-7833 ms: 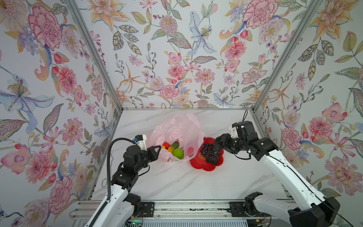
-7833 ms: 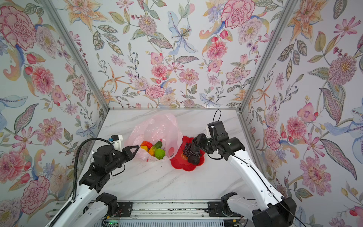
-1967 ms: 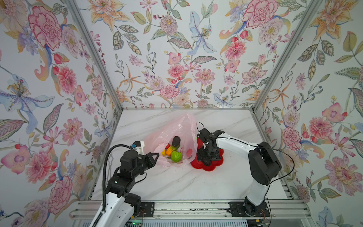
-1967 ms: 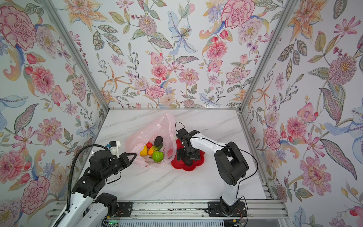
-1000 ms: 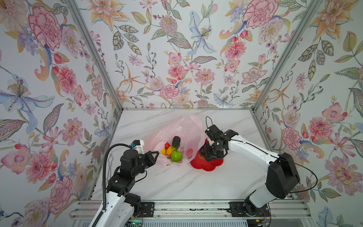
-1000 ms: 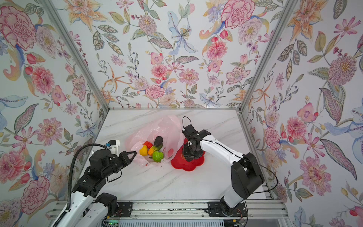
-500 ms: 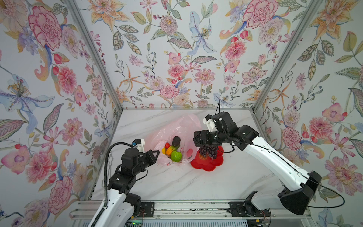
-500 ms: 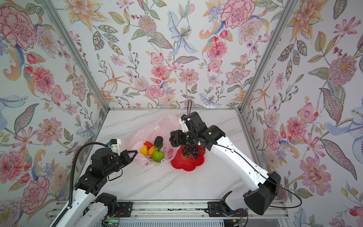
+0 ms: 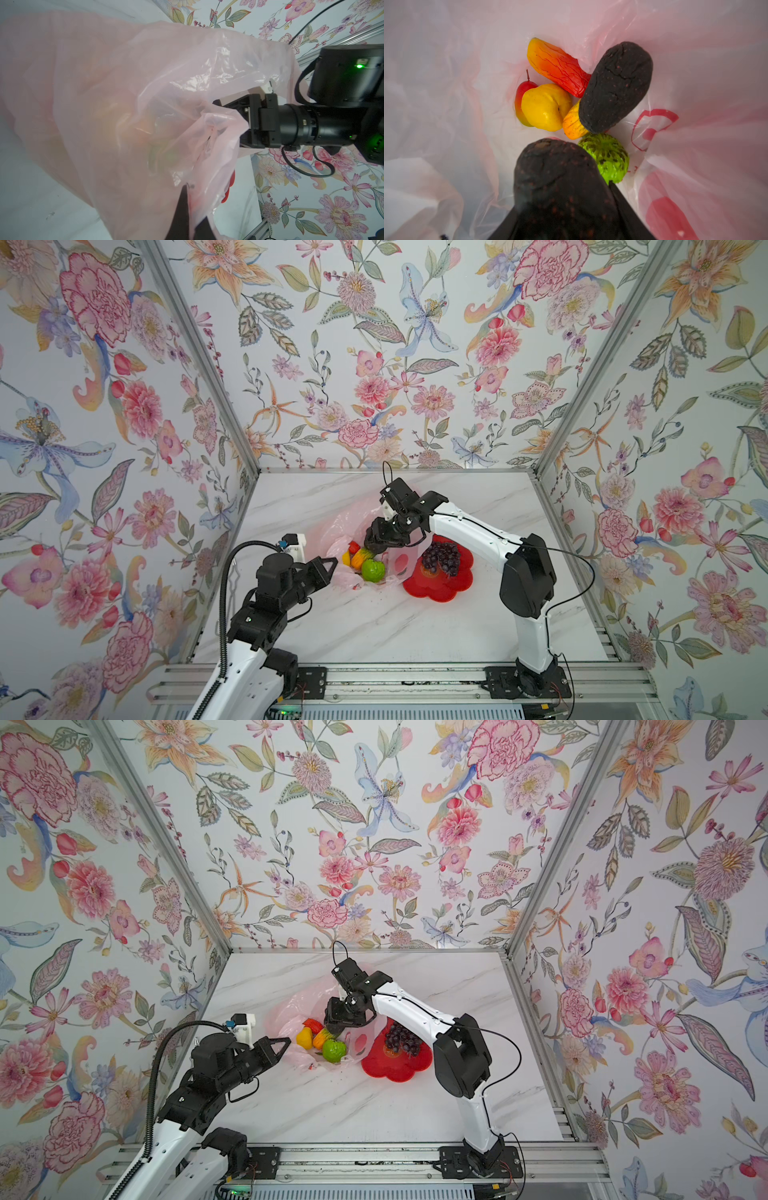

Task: Place the fruits into the plastic bag
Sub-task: Place the fruit in the plastic bag.

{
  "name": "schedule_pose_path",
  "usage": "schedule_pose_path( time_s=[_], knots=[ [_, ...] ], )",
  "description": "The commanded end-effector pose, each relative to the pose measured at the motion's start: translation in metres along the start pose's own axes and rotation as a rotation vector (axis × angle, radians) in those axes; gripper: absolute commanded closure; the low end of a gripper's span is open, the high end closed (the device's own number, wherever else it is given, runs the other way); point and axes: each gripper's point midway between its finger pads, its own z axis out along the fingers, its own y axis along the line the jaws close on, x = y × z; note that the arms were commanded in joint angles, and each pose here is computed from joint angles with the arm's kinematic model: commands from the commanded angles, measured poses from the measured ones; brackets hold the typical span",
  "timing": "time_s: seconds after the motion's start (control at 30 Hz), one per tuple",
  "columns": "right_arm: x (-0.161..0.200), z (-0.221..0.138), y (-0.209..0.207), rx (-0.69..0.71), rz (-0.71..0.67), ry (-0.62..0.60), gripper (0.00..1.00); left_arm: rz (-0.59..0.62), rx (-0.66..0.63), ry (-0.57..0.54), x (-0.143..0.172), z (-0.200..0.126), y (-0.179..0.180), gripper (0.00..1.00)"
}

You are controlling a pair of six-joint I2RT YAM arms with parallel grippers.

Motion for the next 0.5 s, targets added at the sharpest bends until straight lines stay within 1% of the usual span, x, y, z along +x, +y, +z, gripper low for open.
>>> schedule_pose_path(
  time_s=[0.0, 0.2, 0.33, 0.47],
  knots=[
    [-0.007, 0.0, 0.025, -0.06, -0.03, 0.002, 0.45, 0.028, 0.049, -0.032, -0.014, -0.006, -0.018, 1.0],
    [-0.018, 0.009, 0.054, -0.128, -0.064, 0.008, 0.32, 0.03, 0.044, -0.034, -0.014, -0.005, -0.017, 1.0],
    [-0.022, 0.002, 0.059, -0.133, -0.074, -0.007, 0.3, 0.03, 0.041, -0.023, -0.014, 0.0, -0.016, 1.0],
    [-0.021, -0.013, 0.064, -0.138, -0.086, -0.029, 0.28, 0.033, 0.041, -0.017, -0.015, 0.005, -0.016, 1.0]
  ],
)
